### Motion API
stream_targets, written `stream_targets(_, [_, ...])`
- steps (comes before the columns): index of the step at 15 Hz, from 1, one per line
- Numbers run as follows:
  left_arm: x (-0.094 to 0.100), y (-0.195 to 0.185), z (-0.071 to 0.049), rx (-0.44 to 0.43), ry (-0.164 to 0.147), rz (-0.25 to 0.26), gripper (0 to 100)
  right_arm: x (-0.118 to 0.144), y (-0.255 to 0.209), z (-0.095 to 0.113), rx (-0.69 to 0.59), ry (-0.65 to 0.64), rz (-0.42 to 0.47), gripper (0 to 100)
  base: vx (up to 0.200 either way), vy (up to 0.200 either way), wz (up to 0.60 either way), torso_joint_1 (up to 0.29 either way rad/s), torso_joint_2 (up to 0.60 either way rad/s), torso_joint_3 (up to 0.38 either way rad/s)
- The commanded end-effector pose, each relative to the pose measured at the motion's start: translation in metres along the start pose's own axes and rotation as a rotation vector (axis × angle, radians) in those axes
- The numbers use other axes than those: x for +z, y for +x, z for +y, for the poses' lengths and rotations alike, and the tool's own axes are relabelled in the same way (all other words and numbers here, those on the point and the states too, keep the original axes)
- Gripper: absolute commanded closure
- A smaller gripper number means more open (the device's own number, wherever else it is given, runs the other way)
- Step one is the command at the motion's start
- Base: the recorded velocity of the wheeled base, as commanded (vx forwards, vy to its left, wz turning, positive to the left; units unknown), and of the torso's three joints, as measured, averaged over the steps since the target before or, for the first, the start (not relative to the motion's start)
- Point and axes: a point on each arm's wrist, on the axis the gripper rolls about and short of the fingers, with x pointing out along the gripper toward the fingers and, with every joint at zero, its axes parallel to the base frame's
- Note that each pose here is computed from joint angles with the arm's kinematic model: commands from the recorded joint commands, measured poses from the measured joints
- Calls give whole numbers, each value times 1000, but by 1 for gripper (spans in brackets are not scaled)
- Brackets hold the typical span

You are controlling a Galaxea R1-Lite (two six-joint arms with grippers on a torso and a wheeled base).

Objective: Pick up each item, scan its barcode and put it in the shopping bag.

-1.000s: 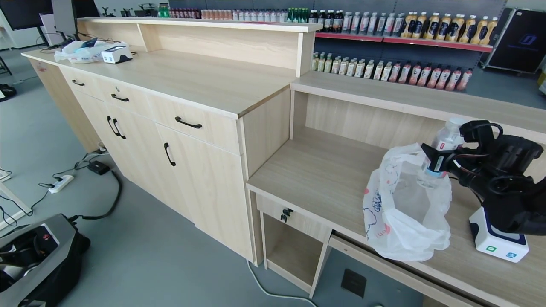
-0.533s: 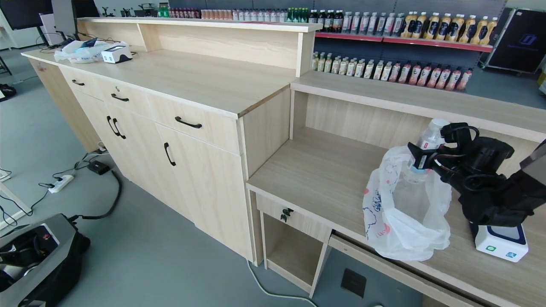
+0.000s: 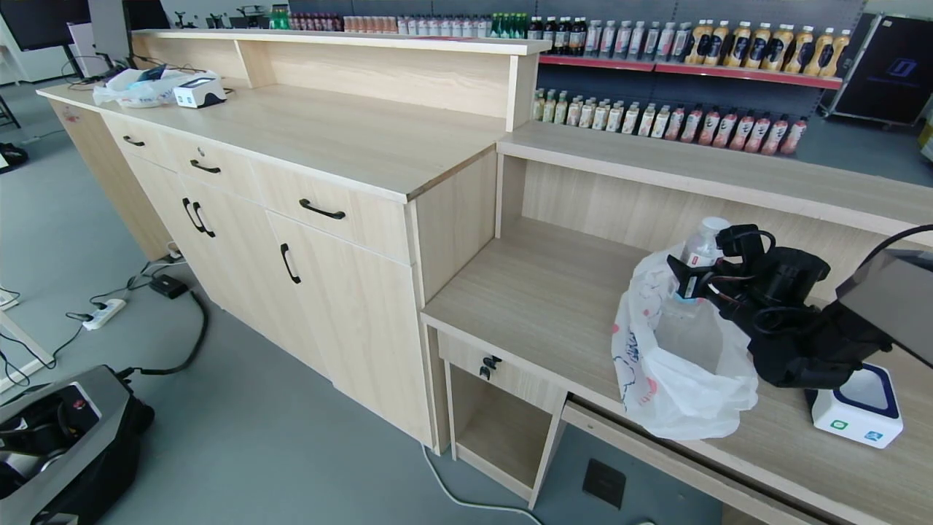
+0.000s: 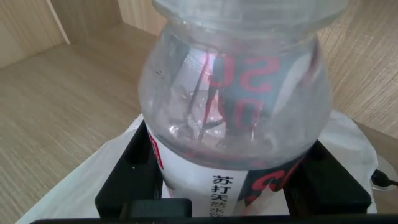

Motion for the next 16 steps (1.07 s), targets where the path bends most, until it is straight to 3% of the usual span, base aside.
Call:
stream_targets(1, [0,0,0,1,0,0,0,-10,3,4,8,0,17,100,0,0,0,0,0,0])
stream_targets(6, [0,0,0,1,0,0,0,-5,-1,0,-5,-3,12,100,0,0,0,0,0,0])
stream_targets(16, [0,0,0,1,0,0,0,-27,-11,-7,-20,-8,72,100,0,0,0,0,0,0])
